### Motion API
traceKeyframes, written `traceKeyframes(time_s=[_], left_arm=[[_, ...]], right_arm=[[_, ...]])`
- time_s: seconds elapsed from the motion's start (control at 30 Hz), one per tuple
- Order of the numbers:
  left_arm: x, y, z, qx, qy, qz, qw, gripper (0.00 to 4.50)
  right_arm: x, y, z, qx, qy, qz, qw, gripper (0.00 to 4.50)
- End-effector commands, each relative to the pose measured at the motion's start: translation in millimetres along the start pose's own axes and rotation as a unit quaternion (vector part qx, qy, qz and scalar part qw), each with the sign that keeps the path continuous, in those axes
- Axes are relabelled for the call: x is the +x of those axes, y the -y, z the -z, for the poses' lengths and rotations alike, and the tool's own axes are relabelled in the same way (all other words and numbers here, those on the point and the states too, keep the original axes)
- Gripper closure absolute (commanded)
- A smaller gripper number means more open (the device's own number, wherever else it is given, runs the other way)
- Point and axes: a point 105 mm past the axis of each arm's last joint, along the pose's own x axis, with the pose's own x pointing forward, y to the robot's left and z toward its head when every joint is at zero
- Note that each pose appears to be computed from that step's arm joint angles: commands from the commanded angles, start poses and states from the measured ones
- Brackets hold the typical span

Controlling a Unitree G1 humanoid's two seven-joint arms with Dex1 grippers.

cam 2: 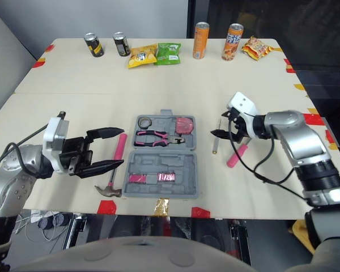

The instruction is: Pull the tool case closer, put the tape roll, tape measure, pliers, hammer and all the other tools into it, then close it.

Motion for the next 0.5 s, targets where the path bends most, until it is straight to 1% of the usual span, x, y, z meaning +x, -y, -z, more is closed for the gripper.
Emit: traceKeyframes(time_s=[0.03, 0.13, 0.27, 0.37, 0.47, 0.5], left_arm=[[1.8, 4.9, -9.7, 0.029, 0.005, -0.003, 1.0, 0.02], [2.5, 6.3, -10.0, 0.029, 0.007, -0.004, 1.0, 0.02], [6.8, 7.7, -10.8, 0.034, 0.008, 0.002, 0.999, 0.02], [8.1, 7.9, -12.2, 0.04, 0.008, 0.005, 0.999, 0.02], [9.0, 8.2, -15.3, 0.047, 0.015, 0.005, 0.999, 0.0], [9.3, 8.6, -16.4, 0.05, 0.018, 0.005, 0.999, 0.0]], right_arm=[[-13.9, -8.7, -1.6, 0.054, 0.027, 0.071, 0.996, 0.03], [-12.0, -16.7, 9.2, 0.114, 0.034, 0.127, 0.985, 0.03], [3.1, -26.5, 17.5, 0.14, 0.027, 0.165, 0.976, 0.03], [12.8, -24.9, 24.7, 0.161, 0.019, 0.196, 0.967, 0.03], [21.7, -22.6, 32.8, 0.176, 0.012, 0.22, 0.959, 0.78], [23.6, -22.3, 33.8, 0.176, 0.011, 0.224, 0.958, 1.25]])
